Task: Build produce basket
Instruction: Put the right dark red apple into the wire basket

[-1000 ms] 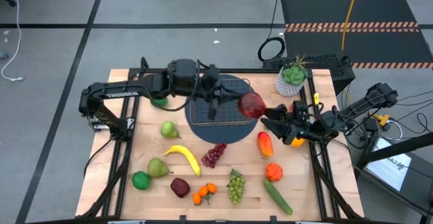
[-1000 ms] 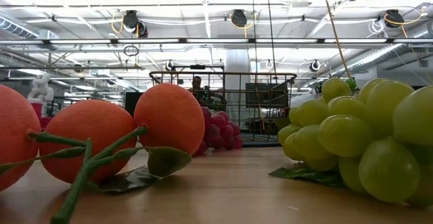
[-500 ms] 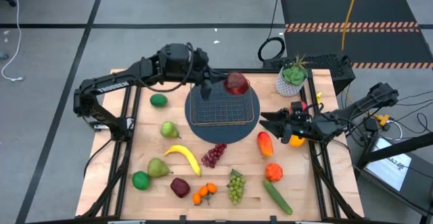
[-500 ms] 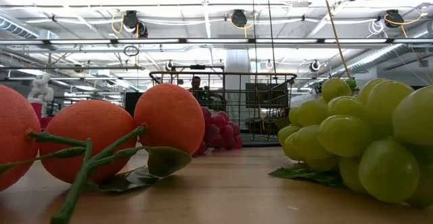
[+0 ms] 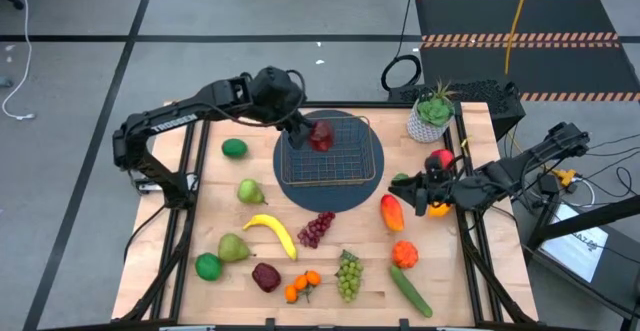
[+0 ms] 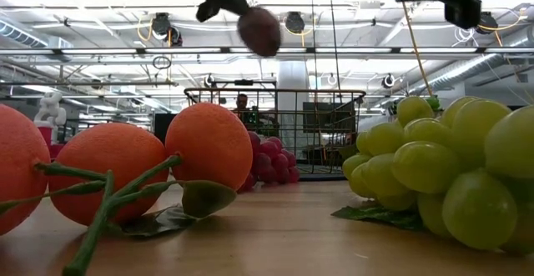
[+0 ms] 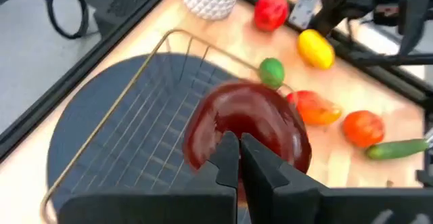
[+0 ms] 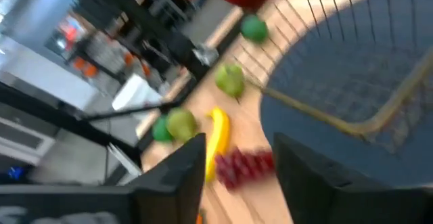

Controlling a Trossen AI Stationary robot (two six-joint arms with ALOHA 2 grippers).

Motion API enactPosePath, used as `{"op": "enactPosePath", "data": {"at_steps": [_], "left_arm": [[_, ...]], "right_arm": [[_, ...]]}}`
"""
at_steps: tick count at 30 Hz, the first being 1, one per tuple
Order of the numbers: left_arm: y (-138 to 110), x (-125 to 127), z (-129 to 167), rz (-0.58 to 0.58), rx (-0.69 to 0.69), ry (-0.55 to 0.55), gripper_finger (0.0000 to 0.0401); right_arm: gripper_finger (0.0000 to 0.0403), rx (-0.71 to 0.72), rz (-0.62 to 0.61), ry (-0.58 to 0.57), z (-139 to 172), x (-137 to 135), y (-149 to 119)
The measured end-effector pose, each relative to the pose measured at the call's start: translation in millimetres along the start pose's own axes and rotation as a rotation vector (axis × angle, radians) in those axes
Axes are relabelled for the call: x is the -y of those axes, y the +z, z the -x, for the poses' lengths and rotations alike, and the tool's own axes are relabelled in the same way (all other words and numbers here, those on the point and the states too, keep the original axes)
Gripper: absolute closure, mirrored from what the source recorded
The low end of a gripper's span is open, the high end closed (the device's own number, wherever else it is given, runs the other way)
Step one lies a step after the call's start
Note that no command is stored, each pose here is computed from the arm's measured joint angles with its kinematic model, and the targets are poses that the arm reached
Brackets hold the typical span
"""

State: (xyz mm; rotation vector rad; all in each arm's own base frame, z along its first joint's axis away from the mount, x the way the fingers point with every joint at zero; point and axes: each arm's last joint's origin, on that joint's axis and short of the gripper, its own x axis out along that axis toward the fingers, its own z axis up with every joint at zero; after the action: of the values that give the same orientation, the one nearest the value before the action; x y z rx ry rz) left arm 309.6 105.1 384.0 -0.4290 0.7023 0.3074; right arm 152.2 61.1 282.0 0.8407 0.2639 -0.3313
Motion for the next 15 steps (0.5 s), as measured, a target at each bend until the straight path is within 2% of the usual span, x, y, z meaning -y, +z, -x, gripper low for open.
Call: {"op": "enactPosePath", "data": {"at_steps": [9, 15], "left_arm": [[-18.7, -12.3, -30.8, 0.021, -0.107, 0.039, 0.0394], [-29.7, -20.0, -50.6, 0.028, -0.152, 0.068, 0.0398]], "right_arm": [[0.0351, -0.317, -0.041, -0.088, 7.9, 19.4, -12.6], [0.0397, -0.475, -0.036, -0.182, 11.7, 30.6, -19.9]]}}
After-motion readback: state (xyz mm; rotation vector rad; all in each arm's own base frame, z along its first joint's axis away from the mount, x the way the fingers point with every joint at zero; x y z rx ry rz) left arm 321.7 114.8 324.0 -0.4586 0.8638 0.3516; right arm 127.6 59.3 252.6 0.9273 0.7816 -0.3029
